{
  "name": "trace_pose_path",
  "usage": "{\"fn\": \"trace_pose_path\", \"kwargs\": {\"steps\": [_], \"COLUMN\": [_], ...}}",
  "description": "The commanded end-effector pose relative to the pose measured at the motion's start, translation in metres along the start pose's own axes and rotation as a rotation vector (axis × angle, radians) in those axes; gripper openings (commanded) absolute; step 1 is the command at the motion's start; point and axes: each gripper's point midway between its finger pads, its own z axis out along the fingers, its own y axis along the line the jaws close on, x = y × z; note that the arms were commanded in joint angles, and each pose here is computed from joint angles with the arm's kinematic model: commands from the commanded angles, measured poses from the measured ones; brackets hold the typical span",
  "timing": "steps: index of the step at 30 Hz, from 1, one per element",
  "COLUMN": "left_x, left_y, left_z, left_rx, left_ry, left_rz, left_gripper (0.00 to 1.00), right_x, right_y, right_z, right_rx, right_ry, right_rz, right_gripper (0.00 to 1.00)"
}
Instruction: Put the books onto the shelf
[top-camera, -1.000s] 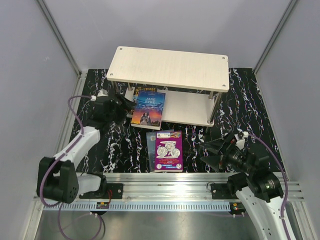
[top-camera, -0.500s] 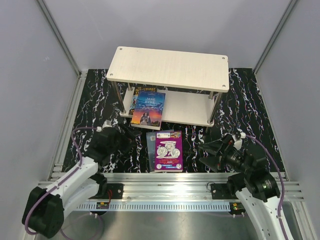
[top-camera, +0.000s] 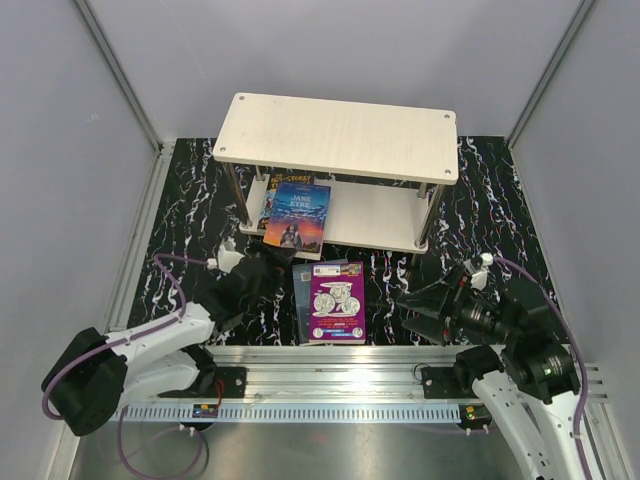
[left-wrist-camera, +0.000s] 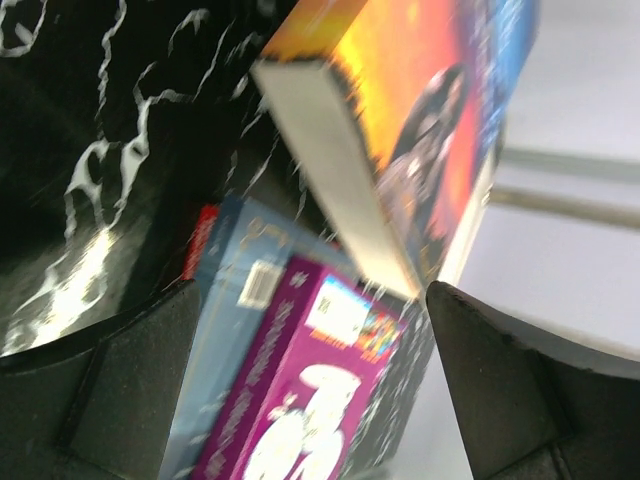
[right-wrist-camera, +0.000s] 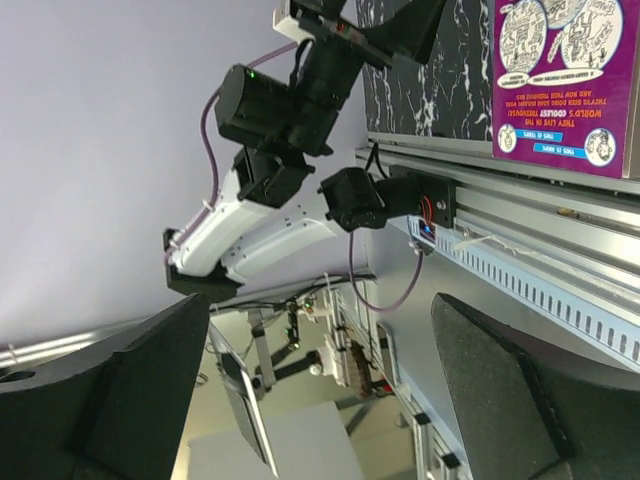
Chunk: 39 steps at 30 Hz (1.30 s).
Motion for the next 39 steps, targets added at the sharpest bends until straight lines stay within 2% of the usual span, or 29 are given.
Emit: {"fn": "trace_pose_path", "kwargs": {"steps": [1, 8, 12, 15, 16, 18, 19, 21, 29, 33, 39], "left_x": [-0.031, -0.022, -0.010, -0.001, 0.001, 0.003, 0.002, 0.000, -0.015, -0.031, -0.064], "left_y": [-0.043, -0.062, -0.057, -0.057, -0.058, -0.059, -0.059, -0.057, -0.070, -0.094, -0.126], "left_z": [0.004, 0.029, 0.055, 0.072, 0.075, 0.080, 0.080, 0.078, 0.062, 0.054, 0.048], "left_rx": [0.108, 0.129, 0.145, 0.146, 0.150, 0.134, 0.123, 0.092, 0.125, 0.206, 0.326], "left_ry": [-0.184, -0.187, -0.160, -0.142, -0.135, -0.135, -0.137, -0.145, -0.156, -0.176, -0.225], "left_rz": [-0.144, -0.167, -0.219, -0.250, -0.265, -0.267, -0.273, -0.259, -0.220, -0.198, -0.245], "left_gripper": [0.99, 0.99, 0.86, 0.70, 0.45, 0.24, 0.07, 0.01, 0.00, 0.00, 0.00], "right_x": [0.015, 0.007, -0.005, -0.012, -0.014, -0.018, -0.018, -0.020, -0.023, -0.024, -0.026], "right_y": [0.006, 0.010, 0.005, 0.008, 0.010, 0.007, 0.006, 0.002, -0.007, -0.009, -0.006], "right_z": [-0.008, -0.002, 0.010, 0.013, 0.015, 0.019, 0.020, 0.023, 0.033, 0.036, 0.036], "right_rx": [0.011, 0.076, 0.135, 0.161, 0.163, 0.178, 0.181, 0.187, 0.179, 0.179, 0.179], "right_ry": [0.095, 0.146, 0.180, 0.184, 0.186, 0.195, 0.199, 0.205, 0.225, 0.228, 0.213], "right_rz": [-0.119, -0.232, -0.261, -0.301, -0.310, -0.310, -0.308, -0.307, -0.278, -0.268, -0.267], "right_gripper": [1.00, 1.00, 1.00, 1.00, 1.00, 1.00, 1.00, 1.00, 1.00, 1.00, 1.00]}}
